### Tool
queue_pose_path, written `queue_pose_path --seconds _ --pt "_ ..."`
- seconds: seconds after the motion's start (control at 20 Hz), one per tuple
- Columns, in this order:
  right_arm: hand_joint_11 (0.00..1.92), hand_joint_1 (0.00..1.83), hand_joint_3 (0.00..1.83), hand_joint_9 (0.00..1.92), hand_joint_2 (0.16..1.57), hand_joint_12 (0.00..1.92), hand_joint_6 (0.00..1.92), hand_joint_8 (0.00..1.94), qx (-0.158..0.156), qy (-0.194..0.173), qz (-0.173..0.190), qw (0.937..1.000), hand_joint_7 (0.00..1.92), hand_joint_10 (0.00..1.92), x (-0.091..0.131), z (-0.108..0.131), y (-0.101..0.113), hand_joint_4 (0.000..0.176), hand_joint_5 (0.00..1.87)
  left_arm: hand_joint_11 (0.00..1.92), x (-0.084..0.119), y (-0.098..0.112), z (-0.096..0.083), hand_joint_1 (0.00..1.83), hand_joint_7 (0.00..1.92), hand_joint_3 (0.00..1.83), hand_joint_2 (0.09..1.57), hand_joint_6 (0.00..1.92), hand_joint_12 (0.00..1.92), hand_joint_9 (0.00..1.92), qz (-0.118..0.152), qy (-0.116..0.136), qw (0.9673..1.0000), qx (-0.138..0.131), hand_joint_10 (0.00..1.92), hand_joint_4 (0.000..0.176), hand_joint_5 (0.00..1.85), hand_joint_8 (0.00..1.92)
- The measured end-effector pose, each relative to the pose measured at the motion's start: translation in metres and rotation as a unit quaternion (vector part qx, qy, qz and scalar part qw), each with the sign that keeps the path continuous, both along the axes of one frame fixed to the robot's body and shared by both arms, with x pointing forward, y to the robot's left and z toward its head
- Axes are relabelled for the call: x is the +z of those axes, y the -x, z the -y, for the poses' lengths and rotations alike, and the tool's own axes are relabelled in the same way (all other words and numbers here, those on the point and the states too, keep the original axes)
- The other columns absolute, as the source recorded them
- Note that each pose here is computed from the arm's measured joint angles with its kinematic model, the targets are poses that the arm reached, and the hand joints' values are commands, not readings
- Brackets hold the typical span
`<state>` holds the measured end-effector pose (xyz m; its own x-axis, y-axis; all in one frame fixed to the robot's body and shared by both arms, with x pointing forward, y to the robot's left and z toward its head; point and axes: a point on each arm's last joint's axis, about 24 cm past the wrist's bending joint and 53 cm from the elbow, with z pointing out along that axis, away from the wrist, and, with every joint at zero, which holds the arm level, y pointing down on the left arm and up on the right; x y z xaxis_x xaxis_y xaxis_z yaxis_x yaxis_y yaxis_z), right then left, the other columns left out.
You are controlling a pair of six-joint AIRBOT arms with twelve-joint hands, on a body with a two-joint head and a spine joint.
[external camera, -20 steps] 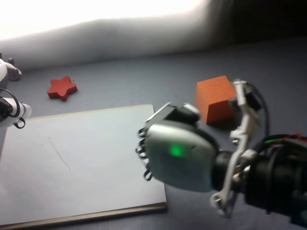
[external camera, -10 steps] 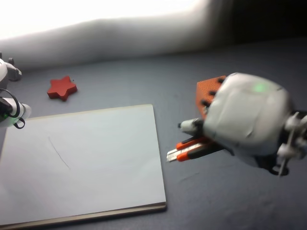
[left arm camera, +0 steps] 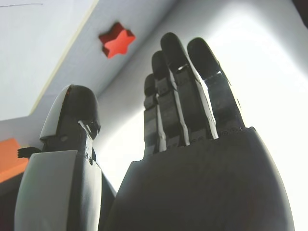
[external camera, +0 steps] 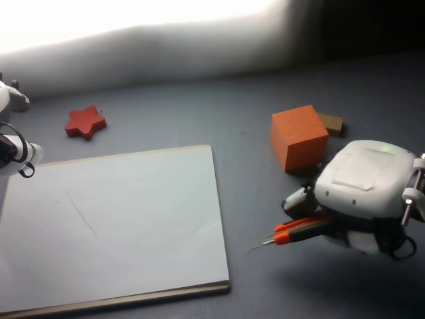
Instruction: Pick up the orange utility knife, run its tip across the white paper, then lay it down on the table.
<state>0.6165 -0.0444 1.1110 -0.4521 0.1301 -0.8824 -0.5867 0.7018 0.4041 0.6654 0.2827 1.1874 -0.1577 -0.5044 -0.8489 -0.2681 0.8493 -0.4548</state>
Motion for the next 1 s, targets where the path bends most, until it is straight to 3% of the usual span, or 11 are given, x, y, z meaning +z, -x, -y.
queue_pose_path --seconds 0.2,0.25,0.3,0.45,0.5,0.6,0.7,0.8,0.9,0.95,1.0 --pt "1.67 1.42 0.0 1.61 1.4 1.92 1.92 1.94 -0.003 0.01 -0.005 0.9999 1.47 1.92 -0.014 0.004 -0.003 0.176 1.25 0.16 0.0 0.0 0.0 0.66 0.52 0.0 1.31 0.0 1.49 0.51 0.0 0.0 1.0 -0.001 0.51 0.008 0.33 0.0" --pt "1.5 1.05 0.0 1.46 1.48 1.92 1.84 1.94 -0.003 0.01 -0.004 0.9999 1.32 1.92 -0.014 0.004 -0.004 0.0 0.65 0.18 0.0 0.0 0.0 0.66 0.53 0.0 1.31 0.0 1.48 0.53 0.0 0.0 1.0 -0.001 0.52 0.007 0.34 0.01" --pt "1.25 1.09 0.0 1.25 1.49 1.92 1.67 1.94 -0.005 0.013 -0.003 0.9999 0.76 1.92 -0.015 0.006 -0.006 0.0 0.51 0.18 0.0 0.0 0.0 0.65 0.53 0.0 1.31 0.01 1.46 0.52 0.0 0.0 1.0 0.0 0.51 0.01 0.35 0.0" --pt "0.59 1.03 0.0 0.62 1.5 1.92 1.77 1.82 -0.005 0.02 -0.001 0.9998 0.6 1.92 -0.018 0.008 -0.006 0.0 0.38 0.15 0.0 0.0 0.001 0.64 0.52 0.0 1.32 0.0 1.49 0.51 0.0 0.0 1.0 -0.001 0.5 0.011 0.33 0.0" --pt "0.53 1.01 0.0 0.5 1.48 1.92 1.78 1.86 -0.004 0.023 0.001 0.9997 0.56 1.92 -0.018 0.008 -0.006 0.0 0.36 0.15 0.0 0.0 0.0 0.64 0.52 0.0 1.32 0.0 1.49 0.51 0.0 0.0 1.0 -0.001 0.5 0.009 0.34 0.0" --pt "0.31 0.9 0.0 0.18 1.37 1.92 1.35 1.54 -0.003 0.026 0.004 0.9997 0.14 1.92 -0.018 0.008 -0.006 0.0 0.09 0.16 0.0 0.0 0.001 0.66 0.53 0.0 1.31 0.01 1.49 0.52 0.0 0.001 1.0 -0.001 0.5 0.008 0.34 0.0" --pt "0.08 0.79 0.0 0.05 1.35 1.92 0.95 1.07 -0.001 0.029 0.008 0.9995 0.1 1.66 -0.018 0.008 -0.006 0.0 0.0 0.17 0.0 0.0 0.0 0.67 0.53 0.0 1.3 0.01 1.49 0.52 0.0 0.0 1.0 -0.001 0.5 0.011 0.35 0.0" --pt "0.0 0.7 0.0 0.0 1.31 1.89 0.49 0.59 -0.001 0.03 0.016 0.9994 0.11 1.28 -0.016 0.008 -0.007 0.0 0.0 0.15 0.0 0.0 0.001 0.66 0.51 0.0 1.31 0.0 1.49 0.5 0.0 0.0 1.0 -0.001 0.49 0.014 0.34 0.0" --pt "0.0 0.57 0.0 0.0 1.2 1.41 0.05 0.16 -0.002 0.027 0.021 0.9994 0.03 0.57 -0.013 0.008 -0.008 0.0 0.0 0.16 0.0 0.0 0.001 0.67 0.53 0.0 1.3 0.01 1.5 0.52 0.0 0.0 1.0 -0.001 0.5 0.017 0.35 0.0" --pt "0.0 0.54 0.0 0.0 1.16 1.17 0.01 0.05 -0.002 0.025 0.023 0.9994 0.01 0.35 -0.01 0.007 -0.009 0.0 0.0 0.16 0.0 0.0 0.001 0.67 0.53 0.0 1.3 0.01 1.5 0.52 0.0 0.0 1.0 -0.001 0.5 0.013 0.35 0.01" --pt "0.0 0.51 0.0 0.0 1.1 0.77 0.0 0.01 -0.002 0.022 0.026 0.9994 0.0 0.15 -0.008 0.006 -0.009 0.0 0.0 0.15 0.0 0.0 0.001 0.66 0.52 0.0 1.31 0.0 1.49 0.51 0.0 0.0 1.0 -0.001 0.49 0.013 0.34 0.0"
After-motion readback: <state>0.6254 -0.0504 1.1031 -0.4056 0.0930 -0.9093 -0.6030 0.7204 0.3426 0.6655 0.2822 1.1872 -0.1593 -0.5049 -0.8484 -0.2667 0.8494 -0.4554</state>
